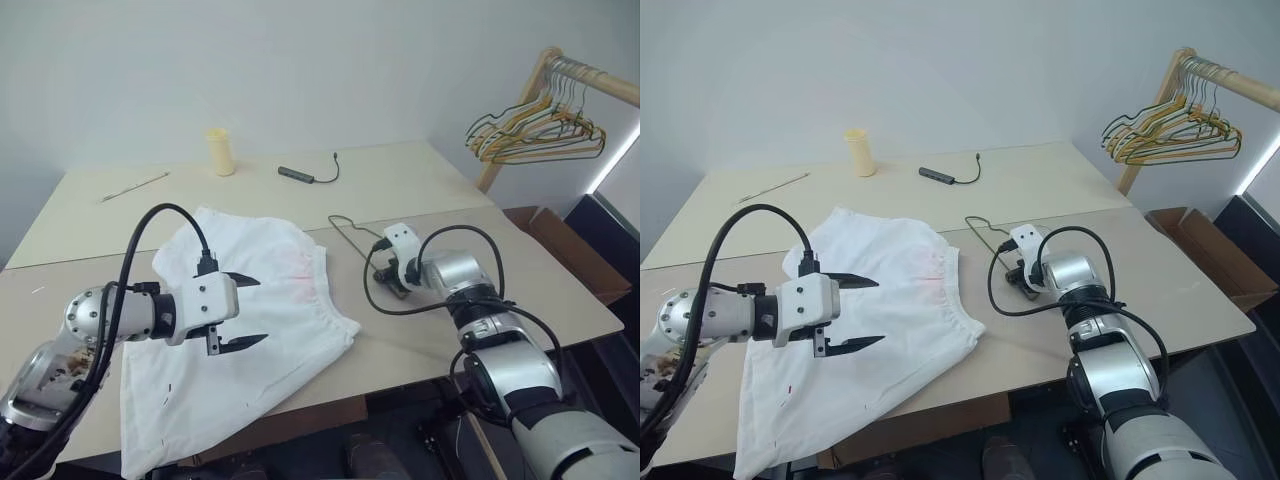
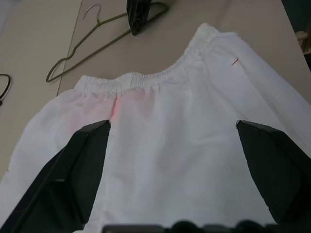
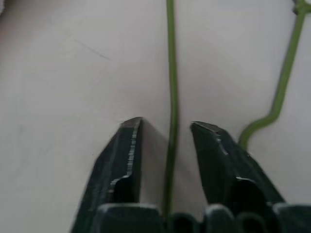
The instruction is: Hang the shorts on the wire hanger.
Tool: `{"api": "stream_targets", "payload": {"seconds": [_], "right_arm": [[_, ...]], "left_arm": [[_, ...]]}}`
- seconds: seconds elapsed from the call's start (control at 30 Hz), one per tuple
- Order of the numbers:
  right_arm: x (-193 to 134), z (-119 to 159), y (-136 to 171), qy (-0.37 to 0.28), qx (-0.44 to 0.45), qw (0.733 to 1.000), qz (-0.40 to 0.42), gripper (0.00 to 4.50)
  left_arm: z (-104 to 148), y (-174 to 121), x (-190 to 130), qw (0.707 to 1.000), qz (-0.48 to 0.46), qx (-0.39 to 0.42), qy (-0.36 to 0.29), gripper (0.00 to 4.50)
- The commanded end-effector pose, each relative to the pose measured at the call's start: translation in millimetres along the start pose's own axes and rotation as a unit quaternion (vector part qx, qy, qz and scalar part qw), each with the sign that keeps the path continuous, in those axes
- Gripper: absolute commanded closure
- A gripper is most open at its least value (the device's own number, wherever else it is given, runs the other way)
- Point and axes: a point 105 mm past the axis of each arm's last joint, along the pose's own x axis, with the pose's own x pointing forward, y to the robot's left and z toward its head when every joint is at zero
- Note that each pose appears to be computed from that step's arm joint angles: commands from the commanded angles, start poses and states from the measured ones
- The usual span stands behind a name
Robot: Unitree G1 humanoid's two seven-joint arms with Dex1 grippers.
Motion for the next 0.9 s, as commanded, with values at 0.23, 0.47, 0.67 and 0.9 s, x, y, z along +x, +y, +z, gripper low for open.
{"api": "stream_targets", "payload": {"seconds": [0.23,0.47,0.67,0.9], "right_arm": [[-2,4,-1,-0.018,0.023,1.0,-0.002,4.49],[-41,52,10,-0.174,-0.032,0.984,0.0,4.49],[-92,79,60,-0.328,-0.154,0.929,0.078,4.49],[-120,89,103,-0.447,-0.232,0.859,0.088,4.49]], "left_arm": [[10,14,5,0.999,0.042,-0.019,-0.024,0.0],[24,67,22,0.952,0.186,-0.21,-0.124,0.0],[33,85,45,0.884,0.2,-0.373,-0.197,0.0],[35,123,43,0.704,0.257,-0.565,-0.346,0.0]]}}
